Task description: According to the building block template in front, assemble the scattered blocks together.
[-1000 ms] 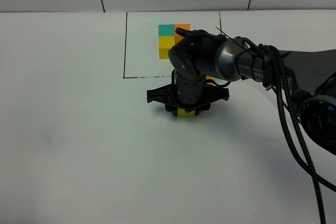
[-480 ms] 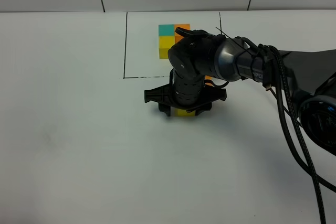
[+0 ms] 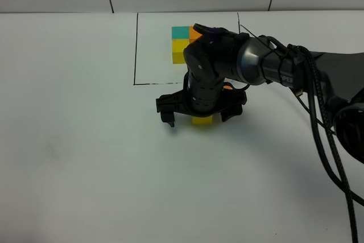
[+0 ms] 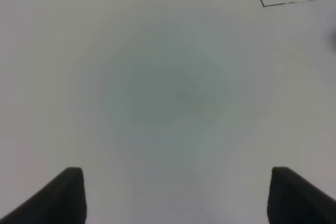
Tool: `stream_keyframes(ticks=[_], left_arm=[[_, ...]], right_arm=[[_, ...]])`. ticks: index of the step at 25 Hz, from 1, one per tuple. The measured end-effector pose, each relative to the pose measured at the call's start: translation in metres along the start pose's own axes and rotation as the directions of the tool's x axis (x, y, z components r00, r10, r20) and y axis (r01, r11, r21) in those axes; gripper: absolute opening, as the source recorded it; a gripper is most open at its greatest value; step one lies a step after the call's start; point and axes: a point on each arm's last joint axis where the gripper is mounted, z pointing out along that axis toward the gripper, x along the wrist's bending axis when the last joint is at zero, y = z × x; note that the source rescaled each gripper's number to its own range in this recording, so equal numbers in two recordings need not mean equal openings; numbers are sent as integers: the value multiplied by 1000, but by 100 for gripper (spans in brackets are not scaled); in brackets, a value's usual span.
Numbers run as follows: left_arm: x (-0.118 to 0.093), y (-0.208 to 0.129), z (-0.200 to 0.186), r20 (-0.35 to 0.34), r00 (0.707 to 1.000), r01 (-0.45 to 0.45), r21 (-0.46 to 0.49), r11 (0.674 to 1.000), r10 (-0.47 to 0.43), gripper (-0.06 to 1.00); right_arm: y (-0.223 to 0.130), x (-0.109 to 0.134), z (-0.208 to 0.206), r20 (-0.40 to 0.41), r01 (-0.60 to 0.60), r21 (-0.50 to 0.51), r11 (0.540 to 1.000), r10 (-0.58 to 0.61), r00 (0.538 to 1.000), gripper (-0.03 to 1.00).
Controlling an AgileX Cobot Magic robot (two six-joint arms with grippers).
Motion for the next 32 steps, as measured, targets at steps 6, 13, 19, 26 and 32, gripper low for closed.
stream_keyframes(ticks=[6, 13, 19, 26, 32], left_arm=[[0, 0, 0, 0, 1000, 0, 0, 1000, 0, 62], [0, 0, 0, 0, 1000, 0, 0, 1000, 0, 62], [0, 0, 0, 0, 1000, 0, 0, 1000, 0, 62], [0, 0, 0, 0, 1000, -1, 0, 1000, 1, 62], [0, 0, 0, 0, 1000, -1, 0, 1000, 1, 62]], right_arm=[[2, -2, -38, -11, 69, -30, 997, -70, 998, 100], [-1, -8, -81, -4, 180, -41, 983, -181, 984, 100], [-3, -46, -106, 10, 209, -69, 975, -209, 978, 100], [-27, -128, -132, 50, 119, -96, 988, -114, 992, 100], [-73, -188, -162, 81, 4, -178, 984, 11, 997, 100]])
